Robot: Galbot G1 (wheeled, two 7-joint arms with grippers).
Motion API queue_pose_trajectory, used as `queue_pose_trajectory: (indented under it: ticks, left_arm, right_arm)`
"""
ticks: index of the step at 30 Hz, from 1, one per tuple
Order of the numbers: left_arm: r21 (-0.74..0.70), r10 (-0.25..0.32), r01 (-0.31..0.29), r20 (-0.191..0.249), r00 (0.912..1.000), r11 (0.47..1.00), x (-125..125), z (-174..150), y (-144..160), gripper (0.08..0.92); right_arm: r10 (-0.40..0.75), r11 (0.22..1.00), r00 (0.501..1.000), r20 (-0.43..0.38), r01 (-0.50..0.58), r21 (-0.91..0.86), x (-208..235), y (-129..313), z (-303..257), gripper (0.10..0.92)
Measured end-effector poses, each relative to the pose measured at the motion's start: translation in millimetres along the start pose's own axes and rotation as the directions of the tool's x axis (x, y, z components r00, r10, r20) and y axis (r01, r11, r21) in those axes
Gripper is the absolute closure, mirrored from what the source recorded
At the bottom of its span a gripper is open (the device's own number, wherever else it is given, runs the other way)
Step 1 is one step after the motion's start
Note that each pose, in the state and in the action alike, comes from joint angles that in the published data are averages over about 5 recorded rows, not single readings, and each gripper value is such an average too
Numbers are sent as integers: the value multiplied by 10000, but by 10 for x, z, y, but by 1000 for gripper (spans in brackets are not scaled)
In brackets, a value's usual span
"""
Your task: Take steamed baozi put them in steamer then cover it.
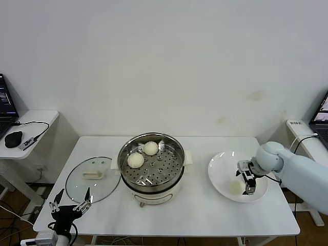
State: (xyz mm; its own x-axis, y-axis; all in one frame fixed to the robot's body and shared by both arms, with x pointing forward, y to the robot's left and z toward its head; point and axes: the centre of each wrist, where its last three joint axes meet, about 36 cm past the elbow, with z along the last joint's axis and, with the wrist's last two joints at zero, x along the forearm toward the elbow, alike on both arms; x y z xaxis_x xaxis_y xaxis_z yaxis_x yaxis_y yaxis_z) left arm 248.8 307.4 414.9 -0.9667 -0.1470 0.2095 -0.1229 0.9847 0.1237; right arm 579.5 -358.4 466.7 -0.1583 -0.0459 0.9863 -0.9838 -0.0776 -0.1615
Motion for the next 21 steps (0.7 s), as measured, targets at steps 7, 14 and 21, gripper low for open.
queue_pose_trajectory:
  ticks: [7,14,21]
  left_arm:
    - [21,-7,7,-22,10000,10000,-6,11,-4,177]
    - [35,-13,13,-51,10000,10000,-4,21,-8,177]
    - [28,-12,12,-24,10000,10000,-2,11,-8,177]
  right_arm:
    - [-123,9998,9999,-12,122,-124,-137,-6,-14,305]
    - [-135,9995,9999,-67,133,-303,-151,-36,39,378]
    - [-96,9993,10000,-17,95,-373,-52,-107,58,430]
